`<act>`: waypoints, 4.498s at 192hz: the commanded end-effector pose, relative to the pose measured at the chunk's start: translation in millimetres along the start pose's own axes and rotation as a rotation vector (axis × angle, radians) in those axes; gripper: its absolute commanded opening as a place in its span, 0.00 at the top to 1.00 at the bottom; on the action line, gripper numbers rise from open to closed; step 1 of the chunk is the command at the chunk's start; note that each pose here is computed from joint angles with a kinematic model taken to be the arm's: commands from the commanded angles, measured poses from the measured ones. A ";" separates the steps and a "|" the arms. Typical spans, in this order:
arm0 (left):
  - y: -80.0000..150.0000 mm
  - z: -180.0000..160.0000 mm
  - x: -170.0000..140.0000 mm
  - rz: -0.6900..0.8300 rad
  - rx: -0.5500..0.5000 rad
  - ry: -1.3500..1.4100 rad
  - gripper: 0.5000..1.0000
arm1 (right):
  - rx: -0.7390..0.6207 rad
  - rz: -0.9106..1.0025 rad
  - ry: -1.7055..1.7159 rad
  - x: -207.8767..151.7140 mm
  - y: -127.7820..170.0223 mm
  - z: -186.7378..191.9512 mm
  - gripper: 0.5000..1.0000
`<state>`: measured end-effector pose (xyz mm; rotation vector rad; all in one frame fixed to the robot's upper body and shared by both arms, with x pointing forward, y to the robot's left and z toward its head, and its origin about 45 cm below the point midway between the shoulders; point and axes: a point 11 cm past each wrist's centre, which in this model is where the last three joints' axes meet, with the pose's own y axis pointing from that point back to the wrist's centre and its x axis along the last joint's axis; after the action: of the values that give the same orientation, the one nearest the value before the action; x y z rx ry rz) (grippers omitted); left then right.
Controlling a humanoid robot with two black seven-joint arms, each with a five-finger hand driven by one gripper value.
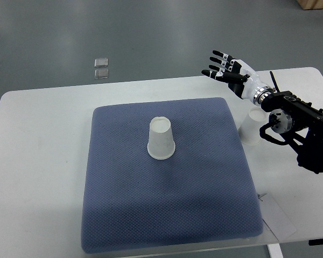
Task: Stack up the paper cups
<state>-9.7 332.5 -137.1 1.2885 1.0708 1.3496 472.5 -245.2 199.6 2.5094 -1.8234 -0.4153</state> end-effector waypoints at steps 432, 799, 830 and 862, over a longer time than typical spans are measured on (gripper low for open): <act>0.0 0.1 -0.1 0.000 0.000 0.001 0.00 | -0.318 -0.518 1.462 25.4 65.3 -49.6 0.18; 0.0 0.0 -0.1 0.000 0.000 0.000 0.00 | -0.345 -0.454 1.655 59.1 58.2 -33.3 1.00; 0.0 0.1 -0.1 0.000 0.000 0.001 0.00 | -0.204 -0.413 1.694 40.4 43.2 -108.7 1.00; 0.0 0.1 -0.1 0.000 0.000 0.001 0.00 | -0.114 -0.428 1.740 7.7 36.9 -169.8 1.00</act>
<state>-9.7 332.4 -137.1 1.2882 1.0713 1.3498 473.5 -304.5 332.4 1.7432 -0.5105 1.1548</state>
